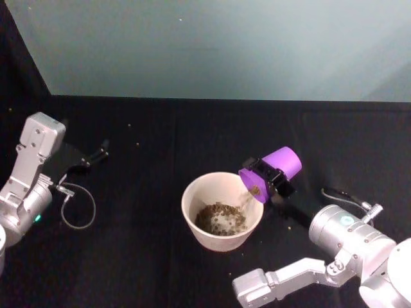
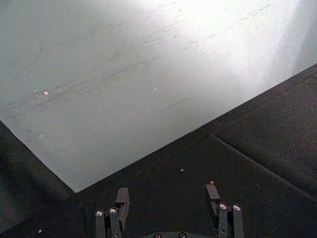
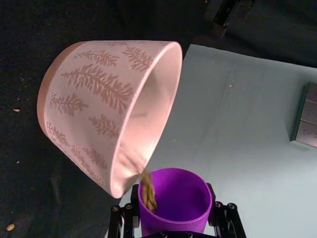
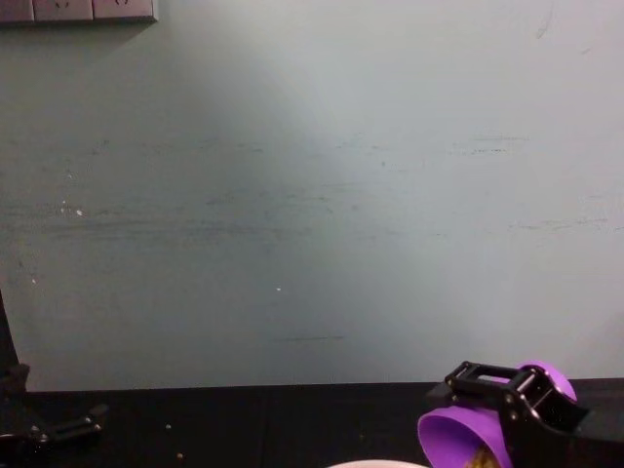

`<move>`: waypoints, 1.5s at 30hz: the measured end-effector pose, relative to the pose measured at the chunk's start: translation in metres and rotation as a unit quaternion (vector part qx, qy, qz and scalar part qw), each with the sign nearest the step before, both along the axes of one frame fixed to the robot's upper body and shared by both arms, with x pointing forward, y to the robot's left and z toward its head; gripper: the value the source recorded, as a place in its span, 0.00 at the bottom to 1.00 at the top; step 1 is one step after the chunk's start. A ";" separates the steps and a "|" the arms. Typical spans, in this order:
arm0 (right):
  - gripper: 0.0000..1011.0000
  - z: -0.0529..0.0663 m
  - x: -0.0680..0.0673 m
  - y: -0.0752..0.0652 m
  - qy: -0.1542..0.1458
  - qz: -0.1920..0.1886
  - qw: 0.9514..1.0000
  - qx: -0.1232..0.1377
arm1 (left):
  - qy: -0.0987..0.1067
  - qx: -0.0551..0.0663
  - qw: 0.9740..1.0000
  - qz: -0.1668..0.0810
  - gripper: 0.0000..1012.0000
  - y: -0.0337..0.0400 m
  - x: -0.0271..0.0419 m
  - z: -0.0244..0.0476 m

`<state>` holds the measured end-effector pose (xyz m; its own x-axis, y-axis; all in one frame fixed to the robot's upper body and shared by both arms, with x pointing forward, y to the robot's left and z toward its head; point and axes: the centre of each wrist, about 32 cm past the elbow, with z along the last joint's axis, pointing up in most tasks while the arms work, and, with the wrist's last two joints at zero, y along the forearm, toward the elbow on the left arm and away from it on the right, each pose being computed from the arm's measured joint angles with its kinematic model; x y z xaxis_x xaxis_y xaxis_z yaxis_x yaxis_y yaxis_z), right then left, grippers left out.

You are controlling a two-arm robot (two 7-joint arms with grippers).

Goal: Pick up the cup and pour the mung beans from the cup into the bowl.

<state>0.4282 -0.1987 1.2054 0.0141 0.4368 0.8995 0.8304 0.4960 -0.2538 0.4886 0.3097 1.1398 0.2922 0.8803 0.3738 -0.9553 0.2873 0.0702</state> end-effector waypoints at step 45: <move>0.73 0.001 -0.006 -0.044 0.026 -0.035 0.974 0.221 | 0.000 0.000 1.000 0.000 1.00 0.0000 0.0000 0.0000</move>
<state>0.4223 -0.2431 1.2064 0.0805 0.0042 0.9967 0.8580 0.5087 -0.0714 0.4886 0.3097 1.1398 0.2923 0.8803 0.3738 -0.9553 0.2873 0.0702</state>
